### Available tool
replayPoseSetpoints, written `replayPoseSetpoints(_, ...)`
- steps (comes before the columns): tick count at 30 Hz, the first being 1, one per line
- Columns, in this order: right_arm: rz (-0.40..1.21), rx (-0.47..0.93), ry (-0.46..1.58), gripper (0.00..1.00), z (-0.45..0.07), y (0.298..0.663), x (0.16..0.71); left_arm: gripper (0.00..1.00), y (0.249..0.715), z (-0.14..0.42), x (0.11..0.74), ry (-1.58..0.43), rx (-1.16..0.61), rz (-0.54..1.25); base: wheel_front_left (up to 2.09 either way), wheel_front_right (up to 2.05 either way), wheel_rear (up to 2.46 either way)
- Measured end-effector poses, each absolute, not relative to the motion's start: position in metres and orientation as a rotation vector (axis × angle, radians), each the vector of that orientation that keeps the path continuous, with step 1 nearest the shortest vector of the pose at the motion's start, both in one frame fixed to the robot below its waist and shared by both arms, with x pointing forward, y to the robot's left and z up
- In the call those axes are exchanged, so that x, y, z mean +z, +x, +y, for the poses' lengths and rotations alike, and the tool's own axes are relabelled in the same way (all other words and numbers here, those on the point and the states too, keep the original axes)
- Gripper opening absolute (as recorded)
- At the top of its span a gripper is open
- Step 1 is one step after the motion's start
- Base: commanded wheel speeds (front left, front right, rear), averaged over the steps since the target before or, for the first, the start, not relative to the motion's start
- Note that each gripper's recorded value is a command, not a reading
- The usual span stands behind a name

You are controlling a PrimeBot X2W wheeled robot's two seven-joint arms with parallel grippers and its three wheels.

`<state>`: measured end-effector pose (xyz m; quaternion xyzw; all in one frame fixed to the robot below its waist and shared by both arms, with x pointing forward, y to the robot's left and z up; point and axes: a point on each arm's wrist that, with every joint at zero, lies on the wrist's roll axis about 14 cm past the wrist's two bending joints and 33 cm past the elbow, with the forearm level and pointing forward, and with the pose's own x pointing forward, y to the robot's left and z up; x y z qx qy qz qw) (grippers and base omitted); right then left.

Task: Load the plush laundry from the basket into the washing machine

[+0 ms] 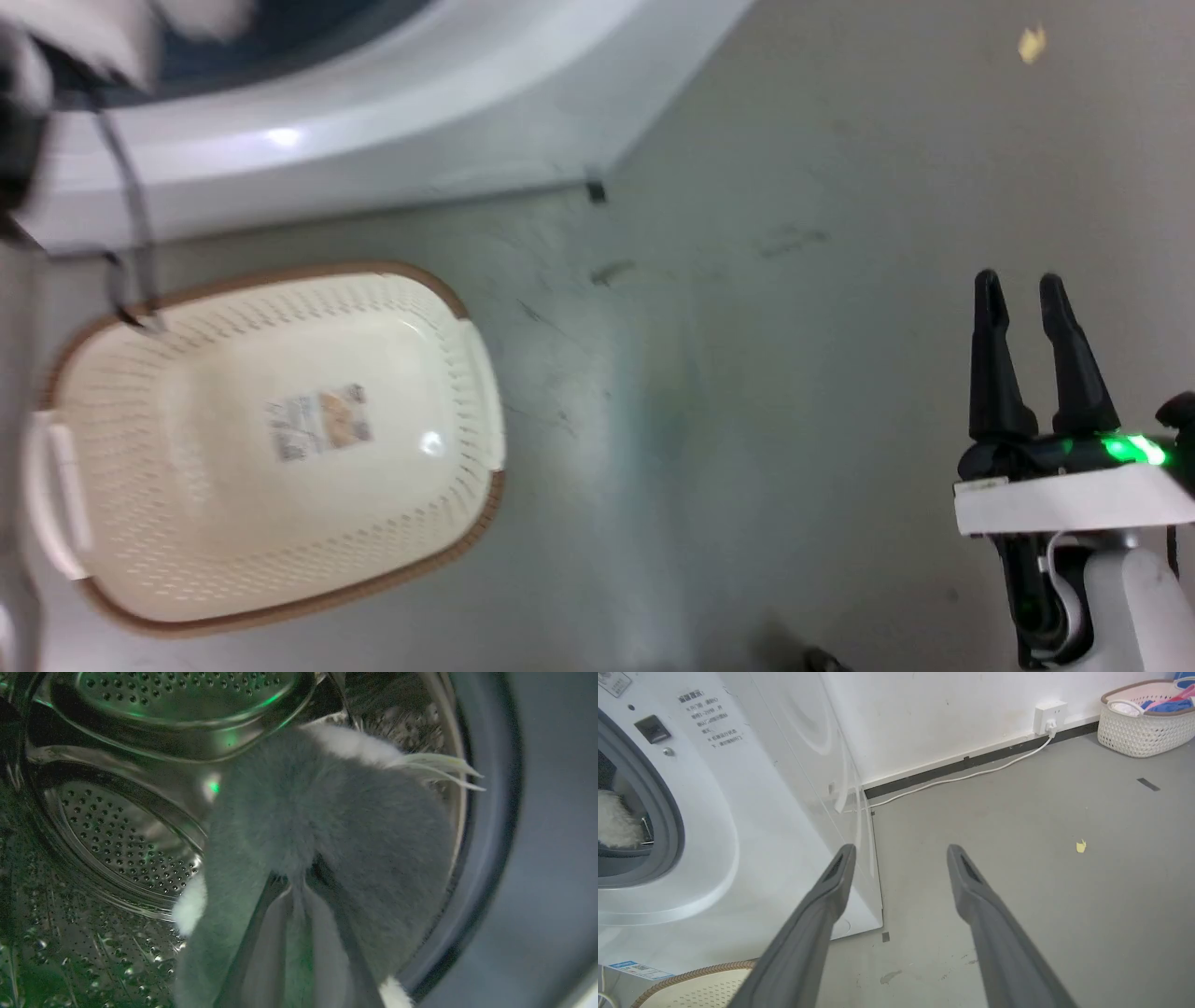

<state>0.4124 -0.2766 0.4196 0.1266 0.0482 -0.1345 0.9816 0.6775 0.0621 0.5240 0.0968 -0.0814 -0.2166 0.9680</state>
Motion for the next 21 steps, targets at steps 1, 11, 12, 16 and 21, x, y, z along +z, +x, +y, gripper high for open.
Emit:
replayPoseSetpoints(1, 0.107, -0.28, 0.254, 1.0, -0.279, 0.412, 0.416, 0.0, 0.688, 0.061, 0.517, 0.213, -0.439, -0.149, 0.0, 0.0, 0.0)
replayPoseSetpoints(11, 0.207, -0.349, 0.248, 1.0, -0.295, 0.403, 0.381, 0.0, 0.774, 0.072, 0.432, 0.325, -0.365, 0.071, 0.0, 0.0, 0.0)
replayPoseSetpoints(12, 0.217, -0.353, 0.245, 1.0, -0.296, 0.402, 0.379, 0.0, 0.778, 0.071, 0.422, 0.333, -0.365, 0.097, 0.0, 0.0, 0.0)
replayPoseSetpoints(16, 0.243, -0.367, 0.237, 1.0, -0.299, 0.397, 0.371, 0.0, 0.781, 0.063, 0.38, 0.354, -0.387, 0.211, 0.0, 0.0, 0.0)
replayPoseSetpoints(21, 0.244, -0.361, 0.238, 1.0, -0.297, 0.4, 0.369, 0.0, 0.781, 0.061, 0.372, 0.345, -0.399, 0.238, 0.0, 0.0, 0.0)
